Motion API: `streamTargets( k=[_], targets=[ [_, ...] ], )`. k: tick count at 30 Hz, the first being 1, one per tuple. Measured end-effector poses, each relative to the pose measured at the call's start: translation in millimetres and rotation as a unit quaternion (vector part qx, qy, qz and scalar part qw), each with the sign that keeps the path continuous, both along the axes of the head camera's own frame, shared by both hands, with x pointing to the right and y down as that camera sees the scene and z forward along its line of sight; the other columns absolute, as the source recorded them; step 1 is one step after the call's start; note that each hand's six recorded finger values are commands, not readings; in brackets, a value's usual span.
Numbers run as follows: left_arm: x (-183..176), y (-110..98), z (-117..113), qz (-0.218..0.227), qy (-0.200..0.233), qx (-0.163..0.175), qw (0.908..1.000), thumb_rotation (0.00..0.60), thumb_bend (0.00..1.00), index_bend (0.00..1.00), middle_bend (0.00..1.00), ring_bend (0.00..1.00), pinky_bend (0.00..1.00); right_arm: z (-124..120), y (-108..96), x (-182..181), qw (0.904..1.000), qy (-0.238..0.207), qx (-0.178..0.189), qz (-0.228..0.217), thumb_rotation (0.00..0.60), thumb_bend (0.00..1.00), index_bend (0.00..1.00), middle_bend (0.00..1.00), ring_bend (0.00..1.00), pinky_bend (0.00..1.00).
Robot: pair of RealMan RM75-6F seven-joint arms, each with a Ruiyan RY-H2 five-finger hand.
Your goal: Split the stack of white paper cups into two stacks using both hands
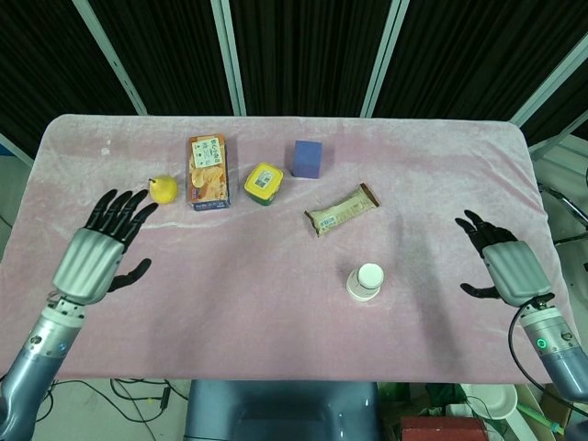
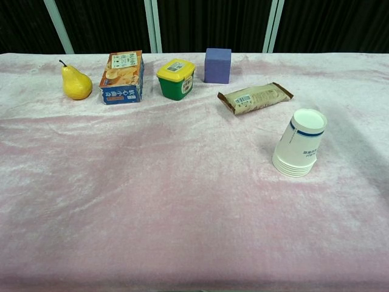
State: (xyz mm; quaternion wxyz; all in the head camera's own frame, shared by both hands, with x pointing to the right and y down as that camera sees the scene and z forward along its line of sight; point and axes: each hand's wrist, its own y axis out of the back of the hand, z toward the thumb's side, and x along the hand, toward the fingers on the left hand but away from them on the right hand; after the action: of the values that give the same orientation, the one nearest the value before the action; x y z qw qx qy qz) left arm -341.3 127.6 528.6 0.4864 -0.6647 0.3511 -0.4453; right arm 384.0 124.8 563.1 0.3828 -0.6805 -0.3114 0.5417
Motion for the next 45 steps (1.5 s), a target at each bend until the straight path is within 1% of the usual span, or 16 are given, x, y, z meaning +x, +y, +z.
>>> streamTargets(
  k=[2, 5, 7, 9, 12, 14, 18, 22, 26, 28, 33, 39, 41, 45],
  targets=[
    [-25, 21, 2, -0.031, -0.02, -0.011, 0.9993, 0.6, 0.26, 0.09, 0.02, 0.0, 0.0, 3, 7, -4, 0.9999, -0.002, -0.009, -0.003, 0.6, 0.06, 0.01, 0.03, 0.14, 0.21],
    [-57, 48, 6, -0.072, -0.031, -0.035, 0.9963, 0.6, 0.27, 0.09, 0.02, 0.0, 0.0, 8, 15, -13, 0.9997, -0.007, -0.019, -0.012, 0.6, 0.06, 0.01, 0.03, 0.14, 0.21],
    [-75, 62, 9, -0.091, -0.037, -0.046, 0.9941, 0.6, 0.27, 0.09, 0.02, 0.0, 0.0, 12, 18, -19, 0.9995, -0.009, -0.025, -0.018, 0.6, 0.06, 0.01, 0.03, 0.14, 0.21],
    [-92, 70, 11, -0.107, -0.042, -0.052, 0.992, 0.6, 0.27, 0.09, 0.02, 0.0, 0.0, 16, 21, -25, 0.9992, -0.009, -0.031, -0.025, 0.6, 0.06, 0.01, 0.03, 0.15, 0.21],
    [-110, 78, 16, -0.125, -0.035, -0.056, 0.9899, 0.6, 0.27, 0.09, 0.01, 0.0, 0.0, 26, 24, -38, 0.9977, -0.003, -0.048, -0.047, 0.6, 0.06, 0.01, 0.04, 0.17, 0.2],
    [-120, 82, 20, -0.134, -0.029, -0.06, 0.9888, 0.6, 0.27, 0.09, 0.01, 0.0, 0.0, 32, 22, -49, 0.9969, -0.001, -0.054, -0.057, 0.6, 0.06, 0.01, 0.04, 0.17, 0.2],
    [-124, 86, 24, -0.138, -0.021, -0.058, 0.9886, 0.6, 0.27, 0.09, 0.01, 0.0, 0.0, 42, 17, -74, 0.9957, -0.013, -0.059, -0.07, 0.6, 0.06, 0.01, 0.04, 0.17, 0.2],
    [-127, 85, 26, -0.146, -0.027, -0.053, 0.9875, 0.6, 0.27, 0.09, 0.01, 0.0, 0.0, 51, 15, -93, 0.9934, -0.015, -0.074, -0.086, 0.6, 0.06, 0.01, 0.03, 0.17, 0.2],
    [-128, 85, 31, -0.152, -0.039, -0.062, 0.9857, 0.6, 0.27, 0.09, 0.02, 0.0, 0.0, 61, 13, -107, 0.9914, -0.015, -0.089, -0.095, 0.6, 0.06, 0.01, 0.03, 0.17, 0.2],
    [-128, 83, 32, -0.154, -0.041, -0.06, 0.9854, 0.6, 0.27, 0.09, 0.02, 0.0, 0.0, 66, 11, -115, 0.9903, -0.016, -0.094, -0.101, 0.6, 0.06, 0.01, 0.03, 0.17, 0.2],
    [-128, 83, 31, -0.156, -0.04, -0.056, 0.9854, 0.6, 0.27, 0.09, 0.02, 0.0, 0.0, 74, 5, -125, 0.9894, -0.009, -0.095, -0.109, 0.6, 0.06, 0.02, 0.06, 0.19, 0.2],
    [-130, 82, 31, -0.16, -0.04, -0.057, 0.9847, 0.6, 0.27, 0.09, 0.02, 0.0, 0.0, 83, 6, -133, 0.9878, -0.005, -0.103, -0.117, 0.6, 0.06, 0.07, 0.12, 0.24, 0.23],
    [-131, 82, 31, -0.162, -0.04, -0.057, 0.9843, 0.6, 0.27, 0.09, 0.02, 0.0, 0.0, 87, 7, -136, 0.9874, -0.003, -0.105, -0.118, 0.6, 0.07, 0.12, 0.14, 0.26, 0.25],
    [-132, 81, 29, -0.165, -0.039, -0.054, 0.984, 0.6, 0.27, 0.09, 0.02, 0.0, 0.0, 90, 7, -143, 0.9871, -0.008, -0.104, -0.121, 0.6, 0.08, 0.16, 0.17, 0.29, 0.28]
  ],
)
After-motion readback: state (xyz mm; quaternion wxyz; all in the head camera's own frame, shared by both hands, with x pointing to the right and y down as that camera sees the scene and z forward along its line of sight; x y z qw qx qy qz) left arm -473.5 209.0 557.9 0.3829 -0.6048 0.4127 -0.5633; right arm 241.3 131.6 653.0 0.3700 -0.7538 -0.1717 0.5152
